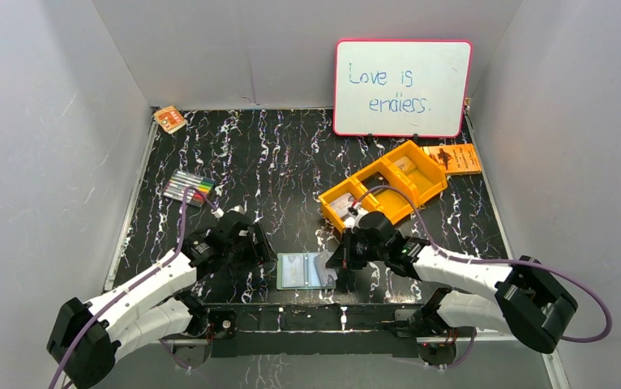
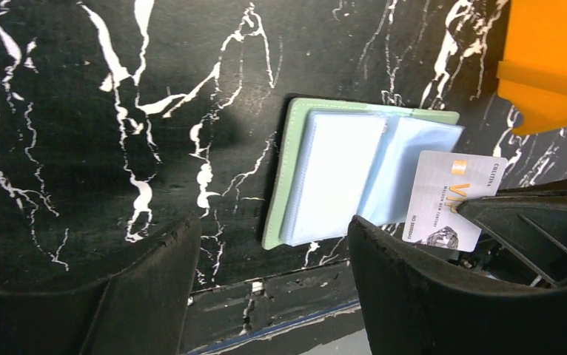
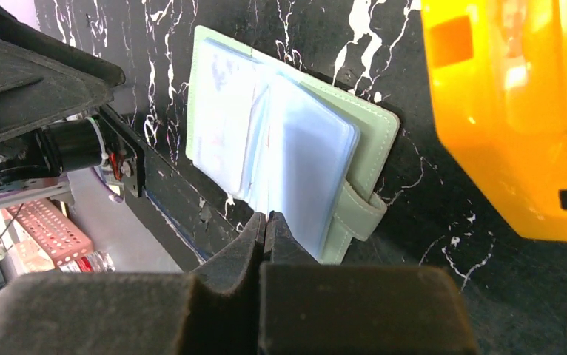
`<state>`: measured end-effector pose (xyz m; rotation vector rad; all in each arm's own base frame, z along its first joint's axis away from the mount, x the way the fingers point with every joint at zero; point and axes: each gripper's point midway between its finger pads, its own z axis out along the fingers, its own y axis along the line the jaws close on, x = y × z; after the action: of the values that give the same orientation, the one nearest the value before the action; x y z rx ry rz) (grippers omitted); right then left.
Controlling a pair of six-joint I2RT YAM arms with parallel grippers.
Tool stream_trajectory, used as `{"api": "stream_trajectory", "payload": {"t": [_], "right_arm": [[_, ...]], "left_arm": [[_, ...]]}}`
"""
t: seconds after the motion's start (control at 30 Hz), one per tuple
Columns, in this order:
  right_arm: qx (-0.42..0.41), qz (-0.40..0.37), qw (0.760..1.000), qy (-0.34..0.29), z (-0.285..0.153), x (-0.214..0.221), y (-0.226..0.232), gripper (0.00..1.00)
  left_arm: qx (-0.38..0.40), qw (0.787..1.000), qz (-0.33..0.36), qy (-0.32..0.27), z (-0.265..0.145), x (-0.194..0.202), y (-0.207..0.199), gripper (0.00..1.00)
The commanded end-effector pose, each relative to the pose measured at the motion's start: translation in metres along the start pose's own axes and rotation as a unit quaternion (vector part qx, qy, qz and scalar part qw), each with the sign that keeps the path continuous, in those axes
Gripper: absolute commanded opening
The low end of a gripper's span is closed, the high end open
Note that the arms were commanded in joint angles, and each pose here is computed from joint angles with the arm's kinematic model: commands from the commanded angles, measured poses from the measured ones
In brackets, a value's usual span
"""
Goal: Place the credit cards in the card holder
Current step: Insert the credit card into the card holder.
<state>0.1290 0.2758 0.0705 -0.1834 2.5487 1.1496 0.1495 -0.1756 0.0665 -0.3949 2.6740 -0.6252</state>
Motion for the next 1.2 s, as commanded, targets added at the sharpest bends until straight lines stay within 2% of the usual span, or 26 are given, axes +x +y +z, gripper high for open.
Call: {"api": "stream_trajectory", "payload": {"t": [0.0,0.27,0.5,0.97,1.17], "right_arm": [[-0.053,-0.011,0.997,-0.057,0.010,-0.025,0.029,0.00],[-0.040,0.025,0.998,-0.049,0.025,-0.014,0.021,0.00],[-0.034,0.046,0.997,-0.042,0.033,-0.009,0.017,0.00],[-0.028,0.069,0.997,-0.025,0.040,0.000,0.009,0.00],[-0.025,0.068,0.997,-0.039,0.036,-0.003,0.009,0.00]], "left_arm": [[-0.035,0.999,-0.011,-0.005,0.006,0.003,0.018,0.68],[-0.036,0.999,-0.008,0.012,0.017,0.010,0.021,0.53],[-0.031,0.999,-0.010,0.033,0.022,0.020,0.024,0.45],[-0.030,0.998,-0.010,0.046,0.027,0.027,0.026,0.39],[-0.031,0.998,-0.007,0.048,0.028,0.028,0.028,0.37]]}}
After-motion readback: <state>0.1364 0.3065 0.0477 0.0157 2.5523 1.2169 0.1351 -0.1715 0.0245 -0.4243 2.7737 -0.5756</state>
